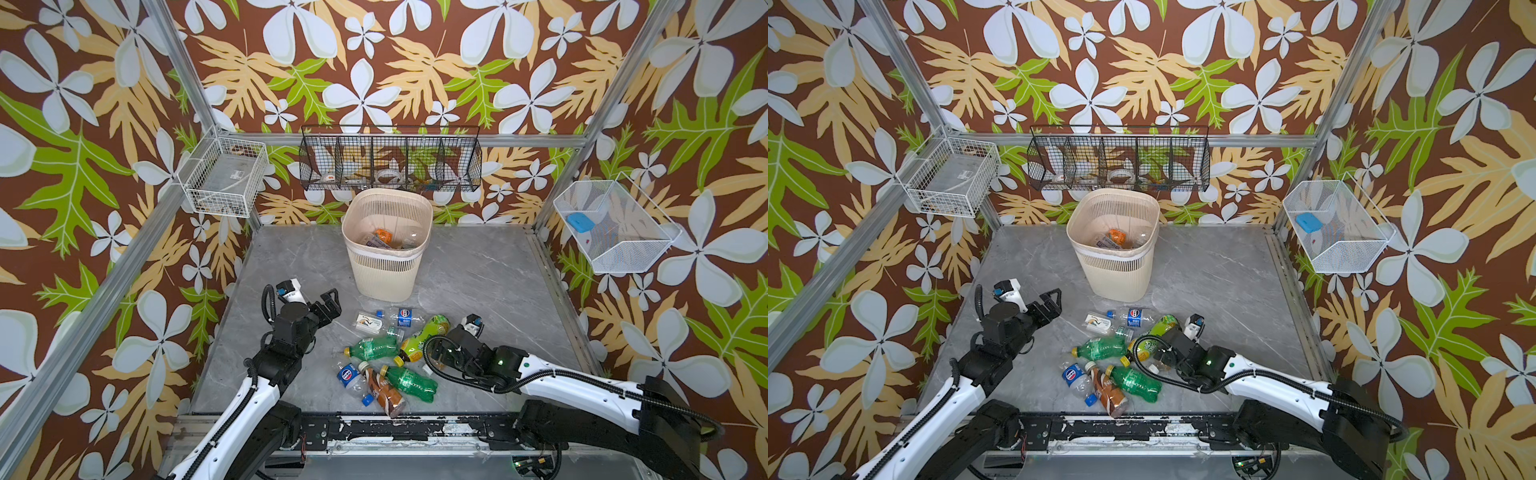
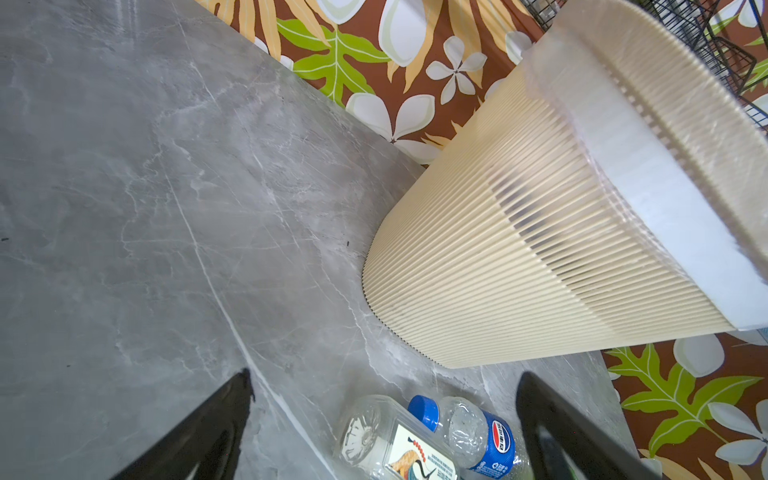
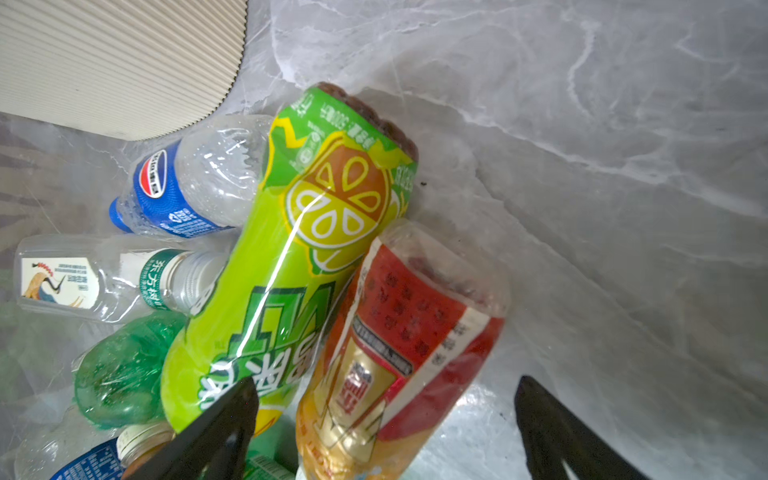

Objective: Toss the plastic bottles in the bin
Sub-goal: 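Close the right gripper on the red-labelled bottle, then lift the red-labelled bottle over the bin with the right gripper and release it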

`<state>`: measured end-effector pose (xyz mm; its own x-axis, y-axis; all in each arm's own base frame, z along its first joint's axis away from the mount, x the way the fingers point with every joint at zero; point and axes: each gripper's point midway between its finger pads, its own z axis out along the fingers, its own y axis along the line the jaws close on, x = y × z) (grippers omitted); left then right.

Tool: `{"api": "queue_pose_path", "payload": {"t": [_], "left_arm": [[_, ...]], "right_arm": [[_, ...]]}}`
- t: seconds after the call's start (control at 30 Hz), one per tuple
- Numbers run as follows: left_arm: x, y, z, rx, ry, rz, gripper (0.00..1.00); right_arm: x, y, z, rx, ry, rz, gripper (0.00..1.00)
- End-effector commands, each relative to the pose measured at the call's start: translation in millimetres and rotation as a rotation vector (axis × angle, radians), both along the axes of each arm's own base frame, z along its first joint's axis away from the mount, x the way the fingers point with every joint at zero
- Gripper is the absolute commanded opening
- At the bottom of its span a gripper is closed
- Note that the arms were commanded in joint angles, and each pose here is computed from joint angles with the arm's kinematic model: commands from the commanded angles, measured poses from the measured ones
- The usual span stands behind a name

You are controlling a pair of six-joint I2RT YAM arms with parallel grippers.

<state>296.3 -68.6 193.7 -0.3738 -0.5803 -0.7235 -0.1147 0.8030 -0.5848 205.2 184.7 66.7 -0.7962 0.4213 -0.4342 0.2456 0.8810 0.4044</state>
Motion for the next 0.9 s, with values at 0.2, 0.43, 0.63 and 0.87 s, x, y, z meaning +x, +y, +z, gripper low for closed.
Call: {"api": "queue_pose_path", "payload": {"t": [0.2,0.43,0.63,0.87], "left_arm": [[-0.3,4.0,-2.7,0.01,0.008,0.018,1.0],[-0.4,4.8,-4.1,0.011,0.012,0.023,1.0],[0.4,3.7,-7.8,0.006,0.024,0.022,1.0],[0.8,2.8,-12.6,-0.007,0.035,0.025,1.0]], "right_arm": [[8.8,3.2,-16.4,-0.011,0.001,-0.054,0.85],[8.0,-4.6,-27.7,-0.034,0.014,-0.097,0.74],[10.0,-16.4,-24.9,-0.034,-0.026,-0.149,0.63],[19.0,-32.7,-7.8,-0.032,-0.101,-0.193,0.53]]}}
